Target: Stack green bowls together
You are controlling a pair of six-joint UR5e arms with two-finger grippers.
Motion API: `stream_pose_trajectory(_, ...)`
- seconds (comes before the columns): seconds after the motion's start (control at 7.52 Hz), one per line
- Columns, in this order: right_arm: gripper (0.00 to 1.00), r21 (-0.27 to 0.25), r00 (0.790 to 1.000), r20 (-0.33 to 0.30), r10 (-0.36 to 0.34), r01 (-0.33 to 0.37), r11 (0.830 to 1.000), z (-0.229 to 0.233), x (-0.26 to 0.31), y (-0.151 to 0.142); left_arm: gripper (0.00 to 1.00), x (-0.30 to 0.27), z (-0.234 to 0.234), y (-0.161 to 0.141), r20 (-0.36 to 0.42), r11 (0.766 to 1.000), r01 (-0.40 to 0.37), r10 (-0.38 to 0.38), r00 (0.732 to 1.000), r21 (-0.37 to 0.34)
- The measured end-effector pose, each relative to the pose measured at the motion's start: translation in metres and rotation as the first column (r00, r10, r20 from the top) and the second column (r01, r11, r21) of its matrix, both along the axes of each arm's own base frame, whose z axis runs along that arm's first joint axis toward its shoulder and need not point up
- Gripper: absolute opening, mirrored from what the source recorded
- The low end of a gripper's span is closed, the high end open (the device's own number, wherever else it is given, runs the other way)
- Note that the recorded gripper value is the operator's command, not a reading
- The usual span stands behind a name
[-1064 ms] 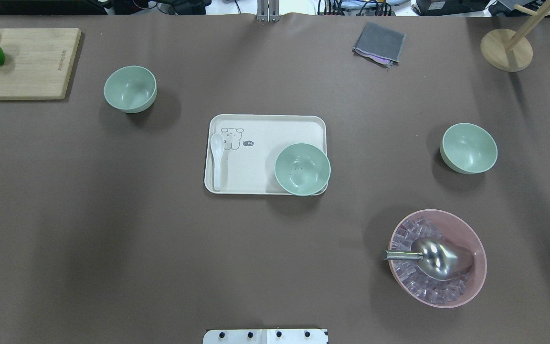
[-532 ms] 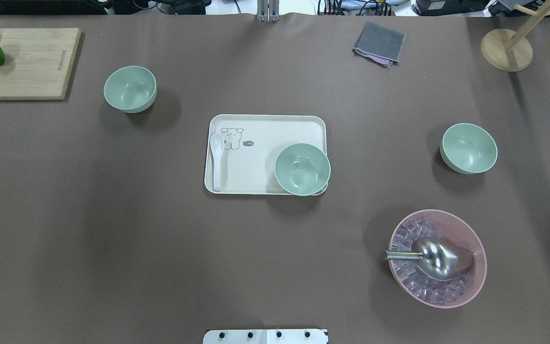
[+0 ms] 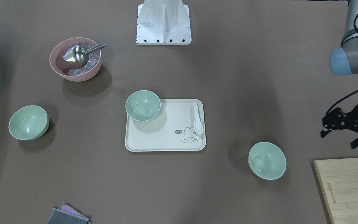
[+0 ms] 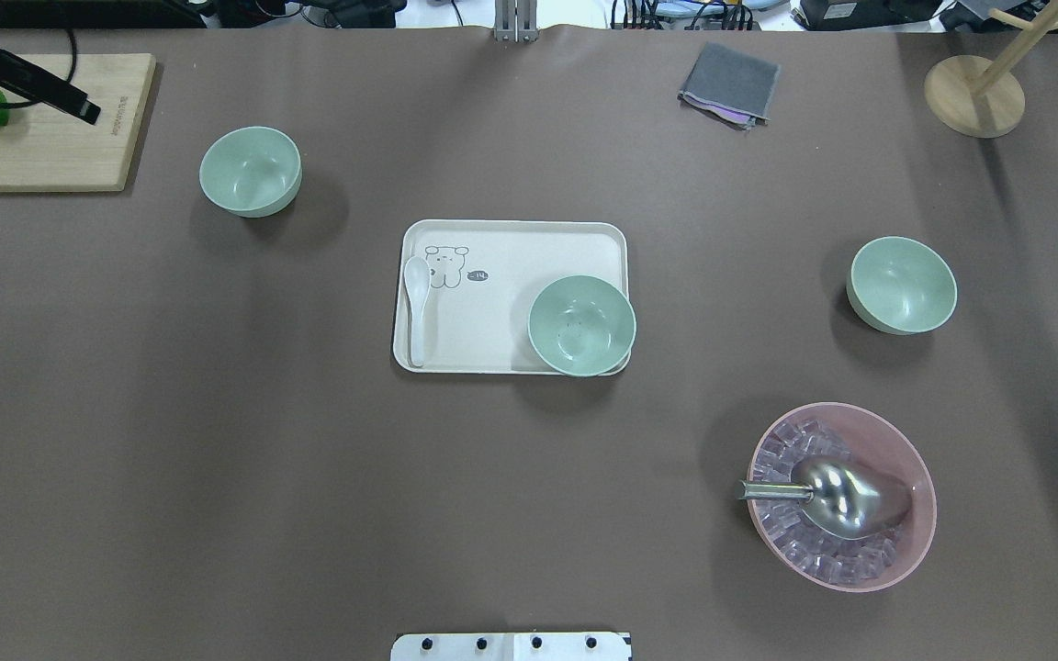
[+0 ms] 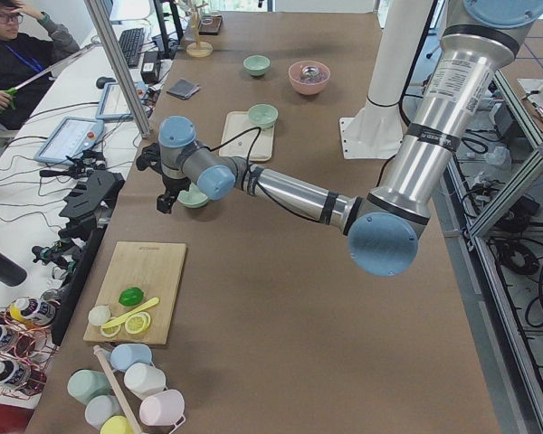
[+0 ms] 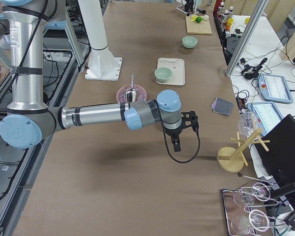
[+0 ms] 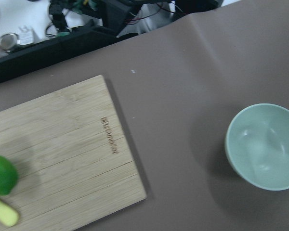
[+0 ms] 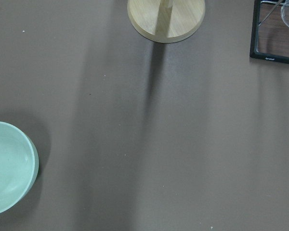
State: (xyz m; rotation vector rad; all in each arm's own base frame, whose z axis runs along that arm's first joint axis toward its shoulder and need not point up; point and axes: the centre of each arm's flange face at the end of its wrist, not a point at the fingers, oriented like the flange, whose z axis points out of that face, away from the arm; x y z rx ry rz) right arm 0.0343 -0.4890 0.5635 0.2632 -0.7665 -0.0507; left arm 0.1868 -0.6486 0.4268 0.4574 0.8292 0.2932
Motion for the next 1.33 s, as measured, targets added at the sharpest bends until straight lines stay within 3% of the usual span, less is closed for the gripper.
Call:
stream_pose_trajectory(0.53, 1.0, -0.009, 1.0, 0.001, 0.004, -0.004, 1.0, 0.002, 0.0, 0.001, 0.96, 0.128, 0.024, -0.022, 0.016, 0.977, 0.169, -0.168, 0.986, -0.13)
stream_pose_trajectory(0.67, 1.0, -0.011, 1.0, 0.002, 0.005, -0.005, 1.0, 0.002, 0.0, 0.001, 0.87, 0.145, 0.026, -0.025, 0.011, 0.972, 0.188, -0.189, 0.982, -0.144)
stream_pose_trajectory(0.93, 1.0, -0.011, 1.0, 0.002, 0.006, -0.006, 1.0, 0.002, 0.0, 0.001, 0.4, 0.157, 0.027, -0.023, -0.007, 0.971, 0.191, -0.194, 0.981, -0.141)
stream_pose_trajectory(1.2, 1.0, -0.011, 1.0, 0.003, 0.008, -0.008, 1.0, 0.001, 0.0, 0.001, 0.09, 0.157, 0.029, -0.02, -0.017, 0.974, 0.182, -0.186, 0.982, -0.132)
stream_pose_trajectory(1.33, 1.0, -0.013, 1.0, 0.004, 0.012, -0.012, 1.0, 0.0, 0.0, 0.001, 0.0, 0.155, 0.03, -0.017, -0.02, 0.975, 0.18, -0.184, 0.983, -0.129)
